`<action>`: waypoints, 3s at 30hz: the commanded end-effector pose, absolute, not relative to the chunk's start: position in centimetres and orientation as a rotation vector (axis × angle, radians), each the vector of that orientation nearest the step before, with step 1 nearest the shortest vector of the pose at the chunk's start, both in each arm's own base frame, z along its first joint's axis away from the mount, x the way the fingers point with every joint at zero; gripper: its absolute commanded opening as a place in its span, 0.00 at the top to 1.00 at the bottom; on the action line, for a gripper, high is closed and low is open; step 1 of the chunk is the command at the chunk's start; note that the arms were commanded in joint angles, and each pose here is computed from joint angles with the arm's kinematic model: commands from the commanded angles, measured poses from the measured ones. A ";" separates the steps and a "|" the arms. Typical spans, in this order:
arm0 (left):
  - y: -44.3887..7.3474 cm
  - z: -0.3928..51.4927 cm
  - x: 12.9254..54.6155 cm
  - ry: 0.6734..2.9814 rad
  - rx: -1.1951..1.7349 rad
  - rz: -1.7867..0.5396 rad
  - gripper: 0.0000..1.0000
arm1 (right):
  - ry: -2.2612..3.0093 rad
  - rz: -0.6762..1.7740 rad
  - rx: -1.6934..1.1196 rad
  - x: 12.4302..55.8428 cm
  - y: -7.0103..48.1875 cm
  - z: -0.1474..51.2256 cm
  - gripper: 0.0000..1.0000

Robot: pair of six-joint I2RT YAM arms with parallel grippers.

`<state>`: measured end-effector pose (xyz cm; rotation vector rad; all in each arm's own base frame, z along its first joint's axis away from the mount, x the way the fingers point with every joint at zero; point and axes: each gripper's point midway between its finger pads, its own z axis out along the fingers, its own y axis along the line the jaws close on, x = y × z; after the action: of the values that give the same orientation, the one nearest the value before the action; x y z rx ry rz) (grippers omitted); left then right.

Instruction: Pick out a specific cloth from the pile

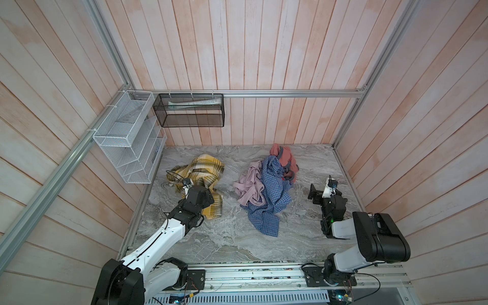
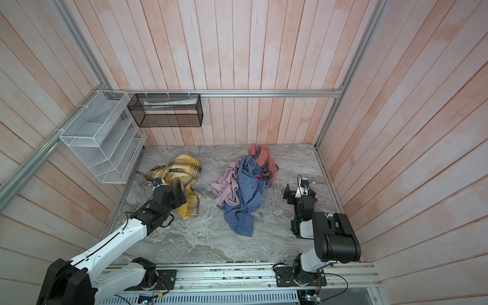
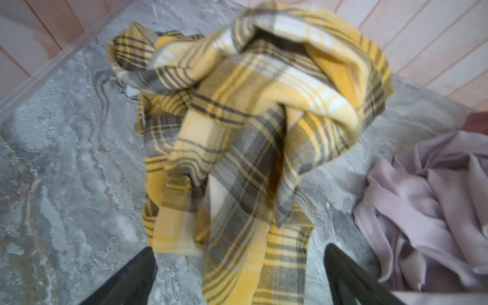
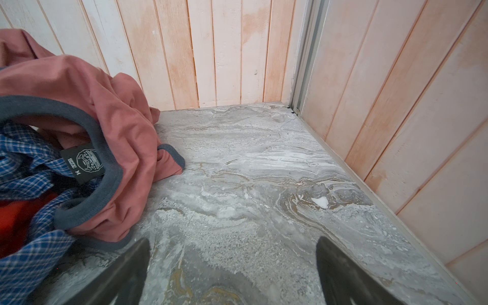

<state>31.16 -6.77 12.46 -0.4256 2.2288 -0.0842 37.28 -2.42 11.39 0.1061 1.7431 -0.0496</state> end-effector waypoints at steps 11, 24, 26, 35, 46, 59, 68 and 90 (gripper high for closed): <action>-10.1 6.0 29.6 2.414 -0.459 -0.105 0.09 | 1.717 -0.042 0.108 37.7 -2.5 12.4 0.02; -7.5 5.2 31.9 2.374 -0.558 -0.128 0.70 | 1.717 -0.041 0.108 37.7 -2.5 12.4 0.02; -6.9 6.1 32.7 2.334 -0.561 -0.154 0.79 | 1.717 -0.041 0.107 37.7 -2.4 12.4 0.02; -7.4 10.1 35.1 2.283 -0.436 -0.141 0.98 | 1.718 -0.041 0.107 37.7 -2.4 12.4 0.02; -3.4 16.6 33.8 2.143 -0.374 0.085 1.00 | 1.717 -0.040 0.107 37.7 -2.4 12.4 0.02; 4.8 16.6 37.4 2.080 -0.515 0.251 1.00 | 1.718 -0.039 0.106 37.7 -2.4 12.4 0.02; 4.0 10.2 38.6 2.235 -0.492 0.172 0.80 | 1.715 -0.042 0.108 37.7 -2.5 12.5 0.02; 6.0 13.8 35.7 2.137 -0.596 0.229 0.00 | 1.716 -0.041 0.108 37.7 -2.5 12.4 0.02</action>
<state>36.61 5.40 12.20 -0.5551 2.1994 0.2212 37.37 -2.42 11.51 0.1061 1.7401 -0.0489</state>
